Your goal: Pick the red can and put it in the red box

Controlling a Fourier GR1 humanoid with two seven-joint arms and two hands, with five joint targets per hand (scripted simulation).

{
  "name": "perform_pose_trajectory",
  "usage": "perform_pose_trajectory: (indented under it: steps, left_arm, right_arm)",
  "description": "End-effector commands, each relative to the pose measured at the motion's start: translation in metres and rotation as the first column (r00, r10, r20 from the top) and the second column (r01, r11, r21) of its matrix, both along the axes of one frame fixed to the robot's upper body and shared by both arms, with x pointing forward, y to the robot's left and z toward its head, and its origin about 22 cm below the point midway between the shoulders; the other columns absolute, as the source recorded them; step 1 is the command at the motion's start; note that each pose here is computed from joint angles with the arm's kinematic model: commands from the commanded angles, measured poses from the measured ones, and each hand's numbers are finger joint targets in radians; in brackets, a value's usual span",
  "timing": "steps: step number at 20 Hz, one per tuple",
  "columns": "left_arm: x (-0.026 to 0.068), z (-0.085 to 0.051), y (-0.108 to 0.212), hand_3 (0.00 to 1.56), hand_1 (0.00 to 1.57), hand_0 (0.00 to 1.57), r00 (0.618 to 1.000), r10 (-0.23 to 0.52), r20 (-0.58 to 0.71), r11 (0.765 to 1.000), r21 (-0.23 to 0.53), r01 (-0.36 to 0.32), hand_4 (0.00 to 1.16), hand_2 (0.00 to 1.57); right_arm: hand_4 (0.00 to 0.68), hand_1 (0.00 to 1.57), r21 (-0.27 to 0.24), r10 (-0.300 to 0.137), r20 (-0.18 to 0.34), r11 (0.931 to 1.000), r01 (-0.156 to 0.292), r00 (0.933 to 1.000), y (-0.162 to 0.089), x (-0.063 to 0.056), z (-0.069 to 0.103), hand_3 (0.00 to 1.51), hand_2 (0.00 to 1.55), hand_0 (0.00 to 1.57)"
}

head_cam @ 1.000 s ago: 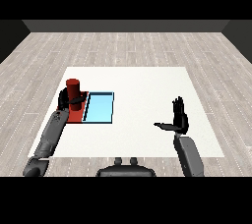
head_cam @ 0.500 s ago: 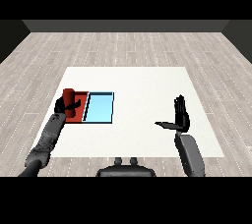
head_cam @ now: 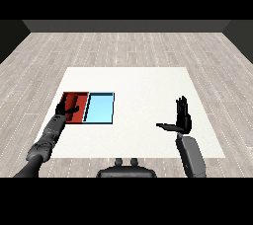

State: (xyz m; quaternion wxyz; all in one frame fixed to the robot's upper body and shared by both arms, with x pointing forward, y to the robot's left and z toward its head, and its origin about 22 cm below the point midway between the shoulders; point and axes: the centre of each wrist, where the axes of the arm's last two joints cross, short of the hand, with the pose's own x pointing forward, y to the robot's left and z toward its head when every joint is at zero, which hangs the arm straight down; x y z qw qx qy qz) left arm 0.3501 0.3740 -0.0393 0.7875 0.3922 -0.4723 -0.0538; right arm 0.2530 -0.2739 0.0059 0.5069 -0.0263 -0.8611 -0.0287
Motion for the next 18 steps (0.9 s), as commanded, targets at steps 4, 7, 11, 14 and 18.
perform_pose_trajectory:
  steps: [4,7,11,14,18]
  left_arm:
    - [-0.0105,-0.005,0.014,0.0,0.0,0.0,0.968,-0.085,-0.238,0.989,0.1,0.112,0.32,0.0]
    - [0.0125,0.015,0.002,0.0,0.0,0.0,0.96,-0.06,-0.273,0.991,0.097,0.09,0.0,0.0]
    - [0.0054,0.014,0.013,0.0,0.0,0.0,0.969,-0.006,-0.246,1.0,0.0,0.006,0.0,0.0]
    - [0.0006,0.003,0.006,0.0,0.0,0.0,0.999,0.033,-0.016,0.999,0.001,-0.033,0.0,0.0]
    - [0.0202,0.023,-0.01,0.0,0.0,0.0,0.926,0.052,0.374,0.989,-0.151,0.006,0.0,0.0]
  right_arm:
    - [0.0,0.0,0.013,0.026,0.029,0.9996,-0.026,0.9992,0.003,-0.008,0.009,0.0,0.0,0.0]
    - [0.0,0.0,0.029,0.037,0.047,0.9989,-0.038,0.9982,0.017,0.003,0.003,0.0,0.0,0.0]
    - [0.0,0.0,0.016,0.016,0.072,0.9997,-0.017,0.9972,0.004,-0.004,0.01,0.0,0.0,0.0]
    - [0.0,0.0,0.018,0.056,0.071,0.9982,-0.058,0.9959,0.012,-0.007,0.004,0.0,0.0,0.0]
    - [0.0,0.0,0.03,0.047,0.061,0.9984,-0.049,0.997,0.0,-0.01,0.004,0.0,0.0,0.0]
